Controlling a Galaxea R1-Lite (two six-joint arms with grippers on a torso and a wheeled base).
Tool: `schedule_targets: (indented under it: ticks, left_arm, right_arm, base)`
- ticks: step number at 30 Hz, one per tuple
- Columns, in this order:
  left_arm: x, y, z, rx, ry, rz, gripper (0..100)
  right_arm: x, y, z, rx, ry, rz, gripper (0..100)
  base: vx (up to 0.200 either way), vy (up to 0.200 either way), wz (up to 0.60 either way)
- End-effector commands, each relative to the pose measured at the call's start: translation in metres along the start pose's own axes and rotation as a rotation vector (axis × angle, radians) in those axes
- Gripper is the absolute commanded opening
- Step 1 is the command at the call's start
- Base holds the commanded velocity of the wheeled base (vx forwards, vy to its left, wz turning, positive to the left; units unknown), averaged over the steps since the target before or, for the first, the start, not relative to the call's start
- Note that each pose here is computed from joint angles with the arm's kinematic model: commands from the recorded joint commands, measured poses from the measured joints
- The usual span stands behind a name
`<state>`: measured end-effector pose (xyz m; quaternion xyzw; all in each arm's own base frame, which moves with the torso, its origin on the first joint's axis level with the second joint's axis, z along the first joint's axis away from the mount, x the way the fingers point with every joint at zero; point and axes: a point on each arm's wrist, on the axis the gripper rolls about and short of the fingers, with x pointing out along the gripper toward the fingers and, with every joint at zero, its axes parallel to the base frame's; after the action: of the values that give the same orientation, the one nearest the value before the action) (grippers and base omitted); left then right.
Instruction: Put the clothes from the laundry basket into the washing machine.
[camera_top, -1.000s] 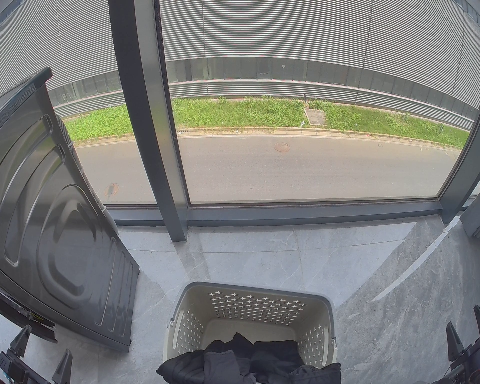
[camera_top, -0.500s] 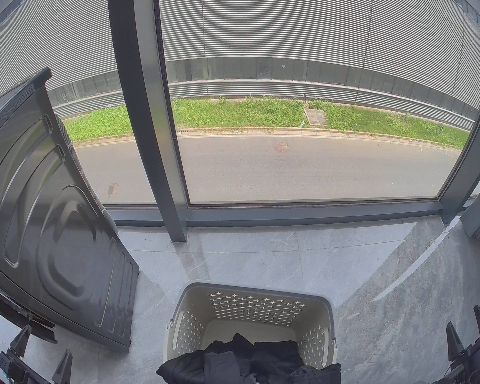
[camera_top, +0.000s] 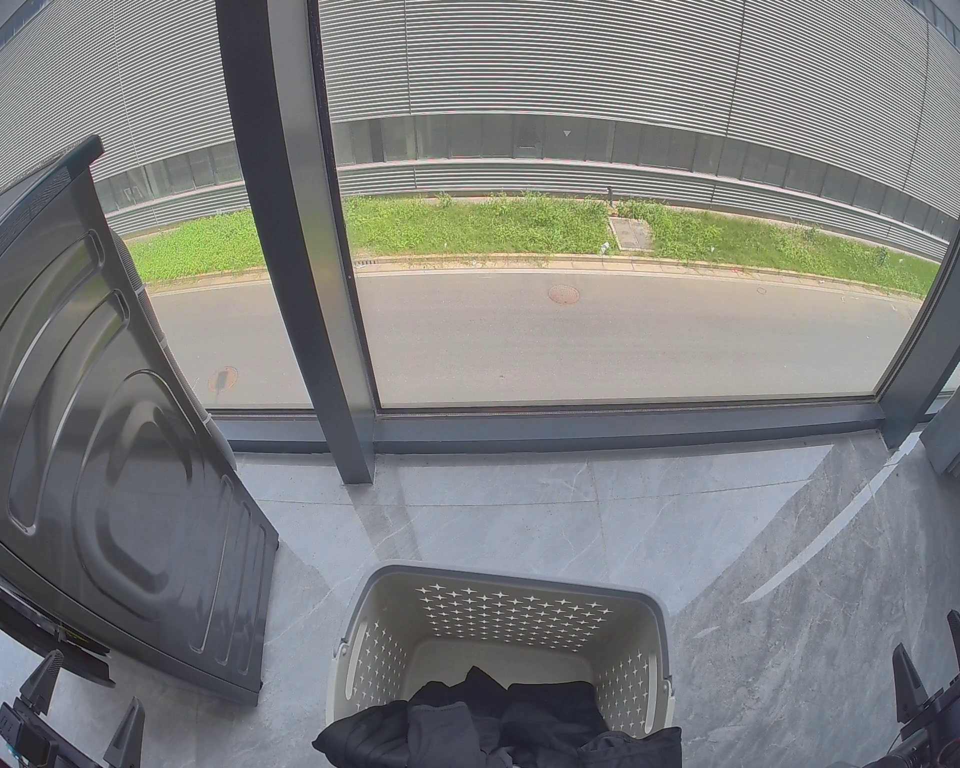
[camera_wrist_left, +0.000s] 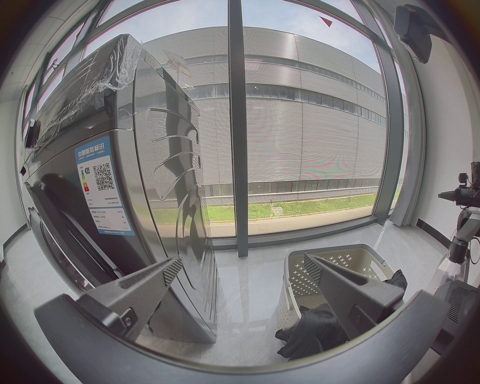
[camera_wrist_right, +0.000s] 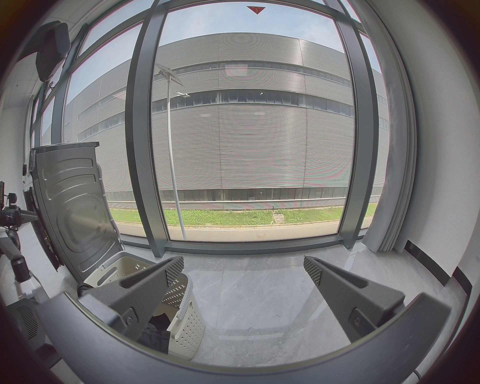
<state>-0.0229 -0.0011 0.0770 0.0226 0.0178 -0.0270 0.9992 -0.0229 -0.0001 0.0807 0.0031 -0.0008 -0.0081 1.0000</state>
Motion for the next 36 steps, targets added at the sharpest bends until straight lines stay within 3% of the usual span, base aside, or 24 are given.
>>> schedule_targets:
  ticks: [1,31,36]
  left_arm:
    - [0.0001,-0.0002,-0.0053,0.000,0.000,0.000,100]
    - [0.0001,-0.0002,-0.0053,0.001,0.000,0.000,100]
    - [0.0001,-0.0002,-0.0053,0.001,0.000,0.000,100]
  right_arm:
    - [0.0001,0.0000,-0.0053,0.000,0.001,0.001,100]
    - [0.0001,0.0000,-0.0053,0.001,0.001,0.001,100]
    - [0.0001,0.0000,-0.0053,0.001,0.001,0.001,100]
  base:
    - [-0.200,0.000,0.00]
    - [-0.200,0.000,0.00]
    - [0.000,0.000,0.00]
